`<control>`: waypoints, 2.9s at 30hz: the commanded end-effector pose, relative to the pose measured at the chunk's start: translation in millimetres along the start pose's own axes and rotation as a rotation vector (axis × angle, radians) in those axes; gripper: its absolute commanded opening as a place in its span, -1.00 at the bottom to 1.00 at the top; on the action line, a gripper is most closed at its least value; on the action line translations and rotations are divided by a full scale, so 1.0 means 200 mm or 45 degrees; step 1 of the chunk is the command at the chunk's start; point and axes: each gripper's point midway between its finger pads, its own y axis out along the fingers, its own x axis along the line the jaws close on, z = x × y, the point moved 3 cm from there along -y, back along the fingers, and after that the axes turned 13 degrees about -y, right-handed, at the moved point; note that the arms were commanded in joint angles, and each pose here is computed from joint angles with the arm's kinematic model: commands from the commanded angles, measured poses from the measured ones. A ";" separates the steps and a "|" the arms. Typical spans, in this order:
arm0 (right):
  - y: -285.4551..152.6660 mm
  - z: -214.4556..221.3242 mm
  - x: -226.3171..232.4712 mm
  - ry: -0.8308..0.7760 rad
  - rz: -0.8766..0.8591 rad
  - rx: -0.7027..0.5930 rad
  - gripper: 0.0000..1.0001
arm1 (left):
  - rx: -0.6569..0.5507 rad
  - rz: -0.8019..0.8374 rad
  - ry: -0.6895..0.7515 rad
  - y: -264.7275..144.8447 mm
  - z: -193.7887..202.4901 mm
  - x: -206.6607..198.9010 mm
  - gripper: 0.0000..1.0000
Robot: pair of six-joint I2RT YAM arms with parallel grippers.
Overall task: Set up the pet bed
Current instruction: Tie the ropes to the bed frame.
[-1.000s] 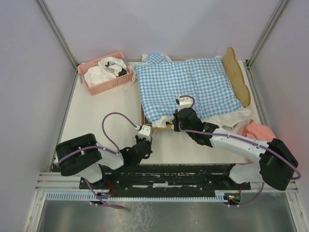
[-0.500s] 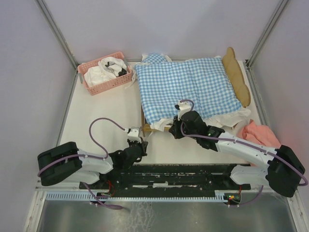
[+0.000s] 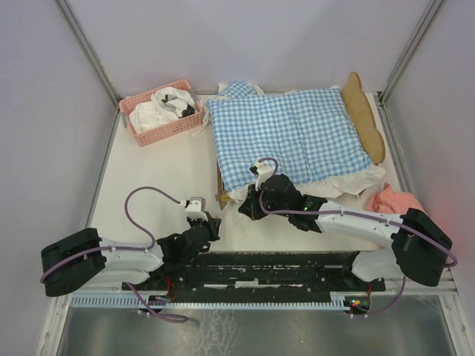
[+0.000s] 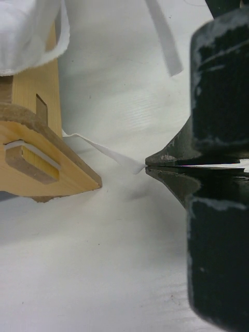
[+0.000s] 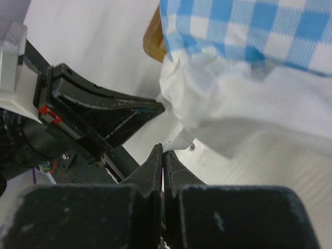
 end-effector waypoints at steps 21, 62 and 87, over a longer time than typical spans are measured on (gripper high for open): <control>0.39 -0.29 0.09 -0.101 0.154 -0.324 -0.85 | -0.010 0.156 -0.146 -0.07 -0.09 -0.14 -0.95; 0.22 0.07 0.03 -1.265 0.025 -0.258 0.07 | 0.020 0.302 -0.328 -0.08 -0.44 -0.33 -0.95; 0.31 0.16 -0.12 -0.766 0.331 -0.212 -0.96 | 0.041 0.151 -0.340 -0.06 -0.38 -0.17 -0.95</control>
